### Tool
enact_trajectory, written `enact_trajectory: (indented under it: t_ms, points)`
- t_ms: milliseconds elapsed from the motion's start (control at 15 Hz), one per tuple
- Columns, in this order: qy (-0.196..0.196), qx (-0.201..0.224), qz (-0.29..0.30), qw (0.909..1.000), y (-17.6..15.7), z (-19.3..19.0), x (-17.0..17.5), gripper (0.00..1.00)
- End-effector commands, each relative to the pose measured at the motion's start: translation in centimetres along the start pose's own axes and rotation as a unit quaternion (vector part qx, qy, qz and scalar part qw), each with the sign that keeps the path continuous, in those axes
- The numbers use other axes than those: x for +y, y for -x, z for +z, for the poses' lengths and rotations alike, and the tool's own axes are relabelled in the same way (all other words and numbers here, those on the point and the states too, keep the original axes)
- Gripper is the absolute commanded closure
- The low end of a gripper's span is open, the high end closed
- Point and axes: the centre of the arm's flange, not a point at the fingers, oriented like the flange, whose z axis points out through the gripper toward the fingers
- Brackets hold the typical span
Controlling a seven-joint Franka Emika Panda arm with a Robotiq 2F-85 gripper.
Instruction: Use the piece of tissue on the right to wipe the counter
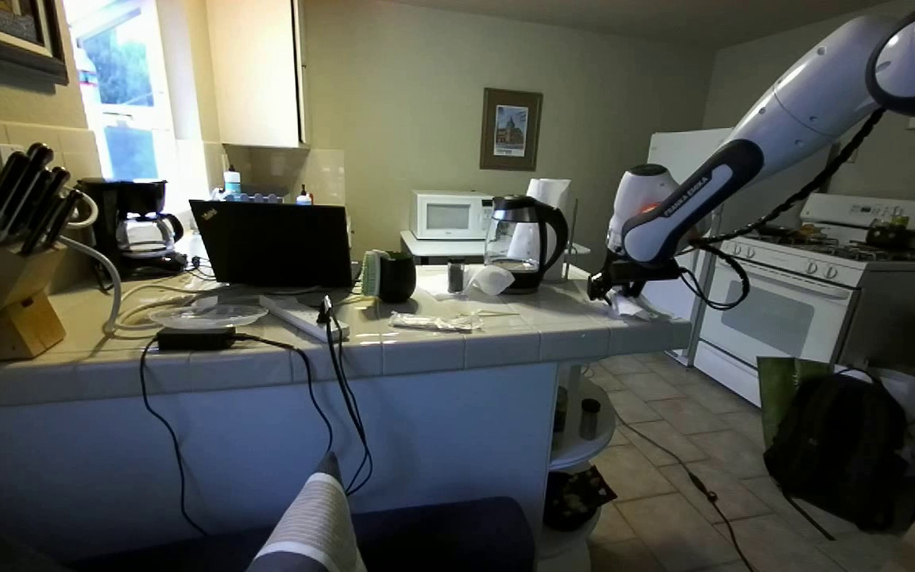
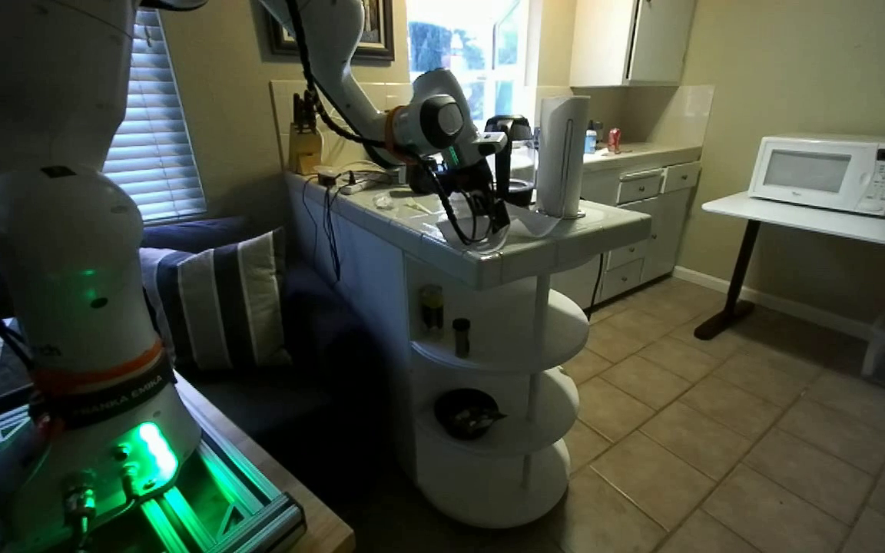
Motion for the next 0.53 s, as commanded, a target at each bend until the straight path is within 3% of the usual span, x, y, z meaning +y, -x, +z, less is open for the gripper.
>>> enact_trajectory:
  t_ms: [0,133,467]
  points:
    - [0.003,0.013,0.006,0.9999,0.4,-3.1,-1.7,1.00]
    - [0.002,0.023,0.006,0.9997,0.2,-4.8,-2.2,1.00]
    - [0.006,-0.012,-0.017,0.9998,1.0,-6.0,-4.0,1.00]
